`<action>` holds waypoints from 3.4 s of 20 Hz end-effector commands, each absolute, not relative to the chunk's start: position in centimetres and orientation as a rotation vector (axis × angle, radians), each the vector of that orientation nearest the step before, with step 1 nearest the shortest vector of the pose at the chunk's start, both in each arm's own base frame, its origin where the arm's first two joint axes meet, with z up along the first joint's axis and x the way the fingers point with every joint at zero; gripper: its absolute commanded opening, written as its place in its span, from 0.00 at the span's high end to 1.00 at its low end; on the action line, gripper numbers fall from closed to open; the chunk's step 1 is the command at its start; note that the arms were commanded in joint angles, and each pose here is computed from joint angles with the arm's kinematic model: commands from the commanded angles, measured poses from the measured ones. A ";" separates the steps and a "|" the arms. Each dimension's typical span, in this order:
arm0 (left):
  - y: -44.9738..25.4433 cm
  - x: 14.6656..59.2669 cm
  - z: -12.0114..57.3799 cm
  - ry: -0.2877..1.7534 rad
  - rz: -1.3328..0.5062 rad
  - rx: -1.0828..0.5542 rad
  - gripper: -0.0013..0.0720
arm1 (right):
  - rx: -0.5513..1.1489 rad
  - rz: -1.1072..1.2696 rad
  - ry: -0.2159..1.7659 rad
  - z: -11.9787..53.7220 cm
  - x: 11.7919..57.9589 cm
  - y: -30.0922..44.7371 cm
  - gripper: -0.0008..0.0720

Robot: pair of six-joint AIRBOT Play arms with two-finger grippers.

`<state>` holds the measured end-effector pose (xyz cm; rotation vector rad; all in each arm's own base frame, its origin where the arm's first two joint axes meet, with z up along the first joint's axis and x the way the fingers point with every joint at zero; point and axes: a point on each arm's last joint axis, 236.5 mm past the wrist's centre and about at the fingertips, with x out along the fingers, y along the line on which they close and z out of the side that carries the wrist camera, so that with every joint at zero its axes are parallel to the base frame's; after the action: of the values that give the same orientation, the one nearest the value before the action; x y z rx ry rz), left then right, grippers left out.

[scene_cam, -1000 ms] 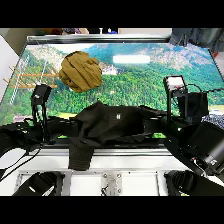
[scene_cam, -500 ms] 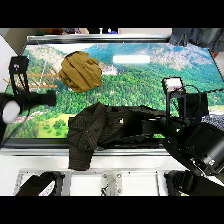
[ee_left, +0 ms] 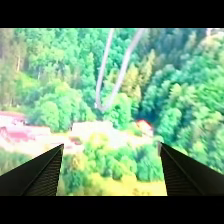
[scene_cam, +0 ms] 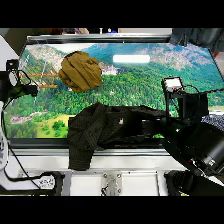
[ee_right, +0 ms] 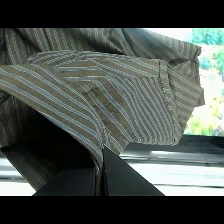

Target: Fold the clothes and pants, and hang the long-sleeved shirts on hangers.

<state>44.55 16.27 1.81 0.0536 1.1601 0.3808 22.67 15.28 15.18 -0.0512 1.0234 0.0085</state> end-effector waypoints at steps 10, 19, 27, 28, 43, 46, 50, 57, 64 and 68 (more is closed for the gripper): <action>19.7 49.9 -8.0 1.260 0.348 0.189 0.13 | -0.055 0.002 1.030 14.8 22.8 15.5 0.96; 20.6 50.9 -11.4 1.257 0.335 0.251 0.13 | -0.104 -0.025 1.066 13.1 23.3 16.3 0.96; 20.5 50.5 -11.5 1.274 0.342 0.243 0.96 | -0.111 -0.029 1.072 12.9 23.4 16.4 0.96; 20.5 50.5 -11.1 1.271 0.344 0.242 0.96 | -0.110 -0.028 1.073 12.9 23.3 16.4 0.96; 12.9 49.5 12.9 0.915 0.318 0.300 0.96 | -0.102 -0.021 1.072 13.0 23.2 16.4 0.96; 9.5 47.9 15.8 0.892 0.261 0.336 0.96 | -0.077 -0.003 1.042 14.0 23.5 16.5 0.96; 0.7 44.7 18.3 0.884 -0.086 0.421 0.96 | -0.013 -0.004 0.912 18.8 25.0 15.6 0.96; -14.4 33.4 20.5 0.748 -1.045 0.588 0.96 | 0.064 0.014 0.833 22.2 24.7 14.1 0.96; -14.2 30.1 16.0 0.765 -1.303 0.763 0.96 | 0.106 -0.053 0.836 22.9 24.4 10.9 0.96; -14.9 29.6 14.9 0.645 -1.418 0.629 0.96 | 0.080 -0.094 0.852 23.4 24.2 8.9 0.96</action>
<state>30.44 -14.03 15.15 0.6750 0.7759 -1.2895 24.50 10.33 23.19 0.1014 0.8350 -0.0658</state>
